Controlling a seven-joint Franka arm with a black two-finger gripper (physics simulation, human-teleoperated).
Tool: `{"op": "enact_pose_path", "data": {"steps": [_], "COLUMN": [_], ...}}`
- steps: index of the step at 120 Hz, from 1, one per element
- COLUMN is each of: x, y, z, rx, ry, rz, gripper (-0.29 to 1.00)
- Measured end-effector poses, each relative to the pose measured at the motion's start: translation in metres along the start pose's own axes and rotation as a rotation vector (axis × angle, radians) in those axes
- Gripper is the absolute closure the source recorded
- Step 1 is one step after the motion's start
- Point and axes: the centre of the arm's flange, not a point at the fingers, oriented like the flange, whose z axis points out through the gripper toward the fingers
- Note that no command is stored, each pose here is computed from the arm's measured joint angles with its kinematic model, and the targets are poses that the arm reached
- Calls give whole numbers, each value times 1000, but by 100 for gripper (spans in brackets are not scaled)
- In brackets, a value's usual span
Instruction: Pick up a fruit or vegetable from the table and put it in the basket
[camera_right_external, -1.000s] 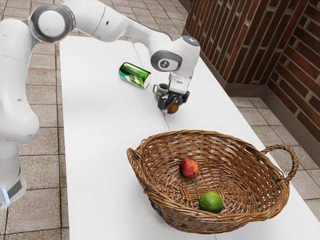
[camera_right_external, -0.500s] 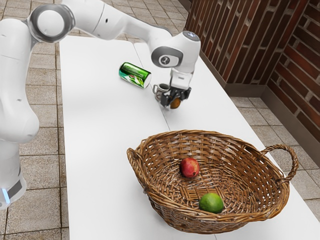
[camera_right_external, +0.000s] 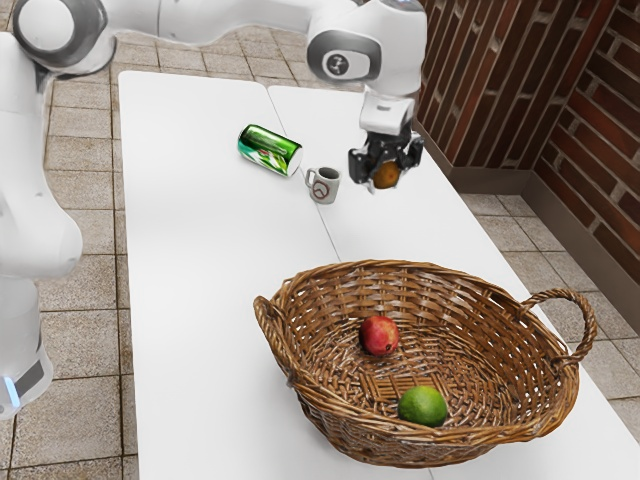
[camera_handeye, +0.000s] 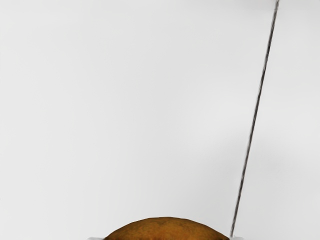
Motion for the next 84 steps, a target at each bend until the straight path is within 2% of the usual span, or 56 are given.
{"op": "enact_pose_path", "data": {"steps": [27,51,84], "x": [63,149,216], "y": [30,73,110], "z": [-31,-45,-43], "rx": [-18,-50,-82], "ry": [33,73,91], "rz": [106,250,349], "gripper": [42,43,42]}}
